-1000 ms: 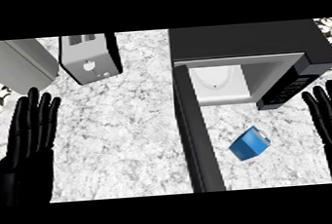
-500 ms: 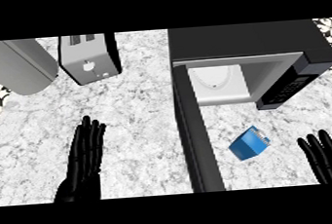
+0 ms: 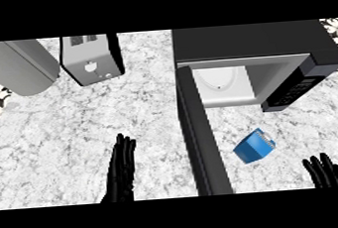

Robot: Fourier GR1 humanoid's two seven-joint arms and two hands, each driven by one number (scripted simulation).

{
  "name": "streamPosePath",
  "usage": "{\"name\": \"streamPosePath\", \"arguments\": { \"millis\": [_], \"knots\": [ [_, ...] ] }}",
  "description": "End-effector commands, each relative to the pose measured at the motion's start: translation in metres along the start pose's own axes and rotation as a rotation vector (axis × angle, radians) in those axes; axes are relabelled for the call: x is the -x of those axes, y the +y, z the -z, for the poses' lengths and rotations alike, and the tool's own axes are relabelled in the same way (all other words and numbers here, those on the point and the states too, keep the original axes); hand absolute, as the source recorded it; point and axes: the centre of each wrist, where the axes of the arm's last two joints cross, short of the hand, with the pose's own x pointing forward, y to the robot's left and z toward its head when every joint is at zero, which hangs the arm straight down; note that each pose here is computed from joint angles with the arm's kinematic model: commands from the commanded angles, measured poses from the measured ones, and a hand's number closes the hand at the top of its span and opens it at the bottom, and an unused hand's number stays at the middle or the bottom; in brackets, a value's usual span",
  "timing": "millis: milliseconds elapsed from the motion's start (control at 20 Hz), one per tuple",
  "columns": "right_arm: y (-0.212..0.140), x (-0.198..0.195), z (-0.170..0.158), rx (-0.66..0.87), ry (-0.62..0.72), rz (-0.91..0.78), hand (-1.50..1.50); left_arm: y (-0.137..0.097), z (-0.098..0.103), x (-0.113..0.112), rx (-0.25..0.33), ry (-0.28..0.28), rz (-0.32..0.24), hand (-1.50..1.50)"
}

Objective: Pick up the milk, place it into the microwave and close the microwave

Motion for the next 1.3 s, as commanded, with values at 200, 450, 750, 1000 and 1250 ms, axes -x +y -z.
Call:
{"name": "streamPosePath", "arguments": {
  "millis": [200, 450, 750, 1000, 1250],
  "knots": [
    [-0.006, 0.048, 0.009, 0.074, -0.008, -0.035, -1.5, -0.014, -0.029, 0.013, 0.02, 0.032, 0.004, -1.5],
    [-0.026, 0.06, 0.003, 0.074, 0.02, -0.049, -1.5, -0.025, -0.035, 0.009, 0.04, 0.027, -0.035, -1.5],
    [-0.022, 0.087, 0.011, 0.079, 0.039, -0.058, -1.5, -0.009, -0.052, 0.013, 0.038, 0.051, -0.045, -1.5],
    [-0.029, 0.134, 0.038, 0.126, 0.047, -0.116, -1.5, 0.018, -0.042, 0.006, 0.033, 0.051, -0.043, -1.5],
    [-0.009, 0.148, 0.059, 0.123, 0.021, -0.167, -1.5, 0.032, -0.051, 0.006, 0.024, 0.045, -0.057, -1.5]
  ]
}}
